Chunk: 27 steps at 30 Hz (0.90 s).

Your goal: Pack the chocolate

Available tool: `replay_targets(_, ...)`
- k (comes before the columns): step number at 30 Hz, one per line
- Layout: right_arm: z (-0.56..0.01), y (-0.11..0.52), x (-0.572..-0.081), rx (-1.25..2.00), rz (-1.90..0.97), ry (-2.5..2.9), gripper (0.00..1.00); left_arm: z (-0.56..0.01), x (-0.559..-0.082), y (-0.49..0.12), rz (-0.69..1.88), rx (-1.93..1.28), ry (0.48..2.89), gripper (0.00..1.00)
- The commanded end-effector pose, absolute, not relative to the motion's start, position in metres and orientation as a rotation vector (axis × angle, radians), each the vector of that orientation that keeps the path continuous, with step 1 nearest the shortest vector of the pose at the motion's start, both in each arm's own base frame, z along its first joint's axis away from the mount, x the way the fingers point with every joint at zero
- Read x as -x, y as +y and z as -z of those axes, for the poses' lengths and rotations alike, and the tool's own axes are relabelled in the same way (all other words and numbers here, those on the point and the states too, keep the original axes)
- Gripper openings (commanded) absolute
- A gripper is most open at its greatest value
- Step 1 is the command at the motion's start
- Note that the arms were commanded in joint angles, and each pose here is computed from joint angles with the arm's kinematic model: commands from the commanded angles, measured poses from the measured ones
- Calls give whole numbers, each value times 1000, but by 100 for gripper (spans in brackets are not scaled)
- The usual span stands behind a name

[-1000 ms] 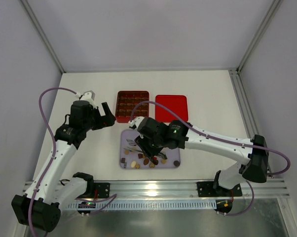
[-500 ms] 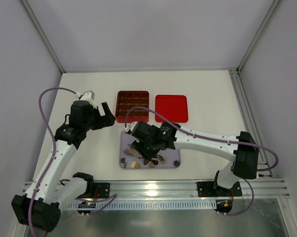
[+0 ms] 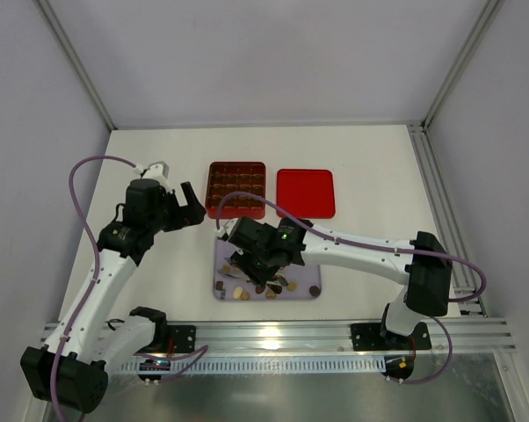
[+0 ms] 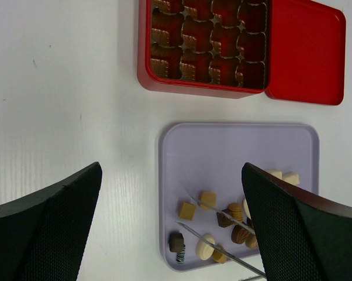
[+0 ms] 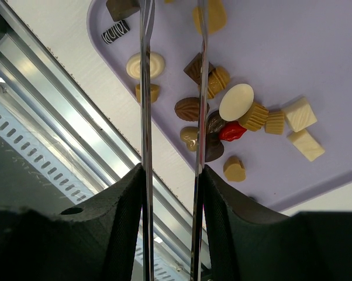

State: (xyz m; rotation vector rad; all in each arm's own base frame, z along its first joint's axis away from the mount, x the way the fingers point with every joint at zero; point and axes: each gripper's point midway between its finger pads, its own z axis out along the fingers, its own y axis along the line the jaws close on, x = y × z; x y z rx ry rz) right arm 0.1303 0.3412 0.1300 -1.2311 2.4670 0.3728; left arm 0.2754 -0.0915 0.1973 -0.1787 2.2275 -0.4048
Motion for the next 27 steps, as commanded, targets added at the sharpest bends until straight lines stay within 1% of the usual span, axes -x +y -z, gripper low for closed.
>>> replay_targets(1,-144,353,-136,1227,-396,2410,45,-208,-280,-90,395,175,2197,100)
replay_targets(5,-140,355,-137,1234,-390,2414,43,-208,-280,-90,395,175,2196,100)
replay_targets(7,-140,356,-137,1233,-391,2413,41,-209,-280,-89,394,176,2194,100)
replay_targets(12,-140,357,-138,1235,-391,2412,39,-209,-280,-89,395,177,2194,100)
replay_targets(16,-142,357,-139,1222,-388,2411,35,-210,-279,-89,395,175,2191,100)
replay_targets(22,-160,353,-147,1162,-414,2399,31,-209,-280,-89,393,177,2192,100)
replay_targets(27,-175,345,-156,1097,-447,2399,31,-210,-280,-89,396,177,2189,100)
